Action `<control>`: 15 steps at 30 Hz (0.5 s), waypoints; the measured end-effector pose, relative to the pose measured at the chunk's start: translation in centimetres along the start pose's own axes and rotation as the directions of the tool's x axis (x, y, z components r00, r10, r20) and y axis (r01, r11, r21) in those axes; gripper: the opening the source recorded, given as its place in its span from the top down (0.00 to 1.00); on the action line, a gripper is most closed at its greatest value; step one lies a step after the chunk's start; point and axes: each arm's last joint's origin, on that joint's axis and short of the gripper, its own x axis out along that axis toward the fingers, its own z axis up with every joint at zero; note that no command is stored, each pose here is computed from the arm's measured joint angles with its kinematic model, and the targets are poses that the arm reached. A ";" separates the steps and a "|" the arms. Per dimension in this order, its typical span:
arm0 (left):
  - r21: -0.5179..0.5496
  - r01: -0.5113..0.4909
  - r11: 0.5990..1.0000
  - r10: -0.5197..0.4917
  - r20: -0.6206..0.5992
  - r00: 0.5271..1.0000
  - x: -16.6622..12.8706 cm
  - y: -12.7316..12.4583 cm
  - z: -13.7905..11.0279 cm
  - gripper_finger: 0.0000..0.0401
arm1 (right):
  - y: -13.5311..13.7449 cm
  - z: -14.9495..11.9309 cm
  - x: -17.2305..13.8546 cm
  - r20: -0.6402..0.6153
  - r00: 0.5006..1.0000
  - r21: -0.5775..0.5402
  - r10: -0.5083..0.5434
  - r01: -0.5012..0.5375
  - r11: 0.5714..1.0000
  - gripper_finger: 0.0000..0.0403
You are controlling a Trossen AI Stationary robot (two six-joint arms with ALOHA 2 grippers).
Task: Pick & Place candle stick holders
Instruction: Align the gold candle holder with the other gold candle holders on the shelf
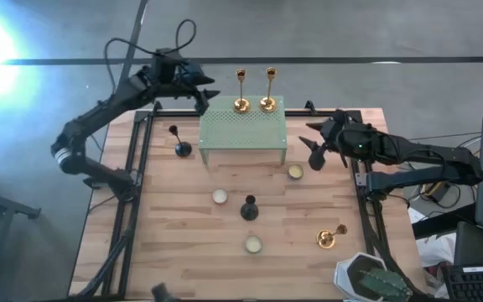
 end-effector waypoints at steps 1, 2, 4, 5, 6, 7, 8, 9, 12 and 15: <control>-0.002 0.014 1.000 -0.014 0.001 1.000 -0.7 -0.3 0.0 0.46 | 0.0 -0.2 -0.3 -0.017 0.999 -0.002 0.035 -0.035 0.999 0.44; -0.008 0.030 1.000 -0.030 0.006 1.000 -1.4 -0.6 0.0 0.46 | 0.0 -0.4 -0.5 -0.038 0.997 0.005 0.068 -0.067 0.998 0.44; -0.024 0.072 0.997 -0.071 0.022 0.997 -2.6 -1.3 -0.3 0.46 | -0.1 -0.9 -1.2 -0.072 0.989 0.034 0.133 -0.131 0.991 0.44; -0.028 0.093 0.995 -0.092 0.033 0.995 -3.1 -1.7 -0.5 0.46 | -0.2 -1.1 -1.5 -0.092 0.983 0.055 0.156 -0.151 0.987 0.44; -0.034 0.116 0.993 -0.115 0.040 0.993 -3.5 -2.1 -0.8 0.46 | -0.3 -1.4 -1.9 -0.112 0.978 0.080 0.176 -0.168 0.983 0.44; -0.037 0.141 0.989 -0.140 0.045 0.989 -3.9 -2.6 -1.2 0.46 | -0.4 -1.6 -2.3 -0.129 0.972 0.108 0.194 -0.180 0.978 0.44; -0.043 0.166 0.985 -0.164 0.053 0.985 -4.2 -3.1 -1.6 0.46 | -0.5 -1.9 -2.7 -0.155 0.966 0.137 0.207 -0.186 0.973 0.44; -0.047 0.190 0.981 -0.187 0.063 0.980 -4.4 -3.7 -2.1 0.46 | -0.6 -2.3 -3.1 -0.186 0.959 0.163 0.215 -0.186 0.969 0.44; -0.071 0.238 0.969 -0.229 0.109 0.967 -4.7 -5.1 -3.6 0.46 | -0.8 -3.2 -4.5 -0.280 0.931 0.228 0.233 -0.171 0.959 0.44; -0.091 0.279 0.956 -0.260 0.178 0.949 -4.5 -6.3 -5.1 0.46 | -0.6 -4.1 -5.7 -0.348 0.899 0.293 0.265 -0.164 0.942 0.44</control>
